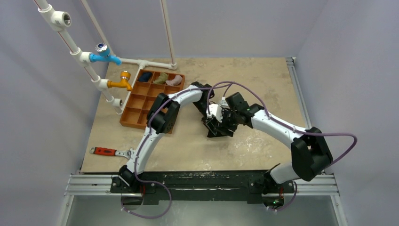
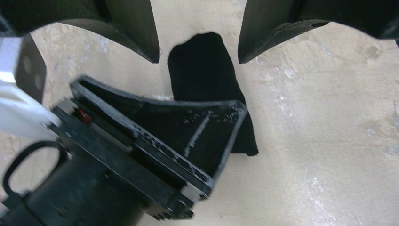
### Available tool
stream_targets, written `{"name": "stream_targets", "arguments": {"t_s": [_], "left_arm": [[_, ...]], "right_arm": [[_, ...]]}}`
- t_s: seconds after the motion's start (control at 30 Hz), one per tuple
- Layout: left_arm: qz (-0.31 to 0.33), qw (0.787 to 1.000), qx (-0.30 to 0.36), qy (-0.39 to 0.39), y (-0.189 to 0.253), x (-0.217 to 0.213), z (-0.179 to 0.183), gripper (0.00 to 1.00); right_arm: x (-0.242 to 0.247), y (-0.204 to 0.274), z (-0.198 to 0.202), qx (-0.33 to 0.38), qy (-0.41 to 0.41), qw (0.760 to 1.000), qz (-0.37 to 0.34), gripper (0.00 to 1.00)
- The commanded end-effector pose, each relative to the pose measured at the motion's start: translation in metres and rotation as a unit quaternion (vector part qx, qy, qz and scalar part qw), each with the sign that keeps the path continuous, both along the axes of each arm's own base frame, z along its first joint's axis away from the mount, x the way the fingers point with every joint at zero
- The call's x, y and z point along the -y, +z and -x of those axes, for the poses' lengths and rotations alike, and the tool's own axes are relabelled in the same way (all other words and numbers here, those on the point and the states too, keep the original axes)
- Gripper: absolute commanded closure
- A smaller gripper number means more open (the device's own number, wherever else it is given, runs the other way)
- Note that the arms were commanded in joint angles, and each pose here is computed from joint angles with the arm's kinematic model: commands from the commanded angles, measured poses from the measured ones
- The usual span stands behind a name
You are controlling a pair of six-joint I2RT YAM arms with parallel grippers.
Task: Roll the underwear
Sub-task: Roll the underwear to the center of the board.
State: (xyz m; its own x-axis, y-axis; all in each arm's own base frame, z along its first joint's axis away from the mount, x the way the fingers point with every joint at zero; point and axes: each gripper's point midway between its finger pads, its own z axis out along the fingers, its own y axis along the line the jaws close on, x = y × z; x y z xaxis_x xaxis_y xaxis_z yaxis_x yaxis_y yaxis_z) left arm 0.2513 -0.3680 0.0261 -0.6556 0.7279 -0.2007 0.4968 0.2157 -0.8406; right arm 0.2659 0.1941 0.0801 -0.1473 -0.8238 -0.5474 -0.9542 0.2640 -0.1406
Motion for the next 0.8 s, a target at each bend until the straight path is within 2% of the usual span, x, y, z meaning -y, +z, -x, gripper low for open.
{"name": "stream_targets", "arguments": {"t_s": [0.0,0.37,0.77], "left_arm": [[-0.039,0.999,0.018,-0.015,-0.034,-0.011,0.001,1.0],[-0.031,0.999,0.005,-0.017,-0.032,-0.011,0.005,1.0],[-0.02,0.999,-0.02,-0.019,-0.028,-0.009,0.01,1.0]], "right_arm": [[-0.009,-0.009,-0.003,0.025,0.014,0.999,0.029,0.39],[-0.016,-0.034,0.0,0.041,0.05,0.994,0.086,0.38],[-0.018,-0.065,0.006,0.036,0.073,0.99,0.118,0.38]]}}
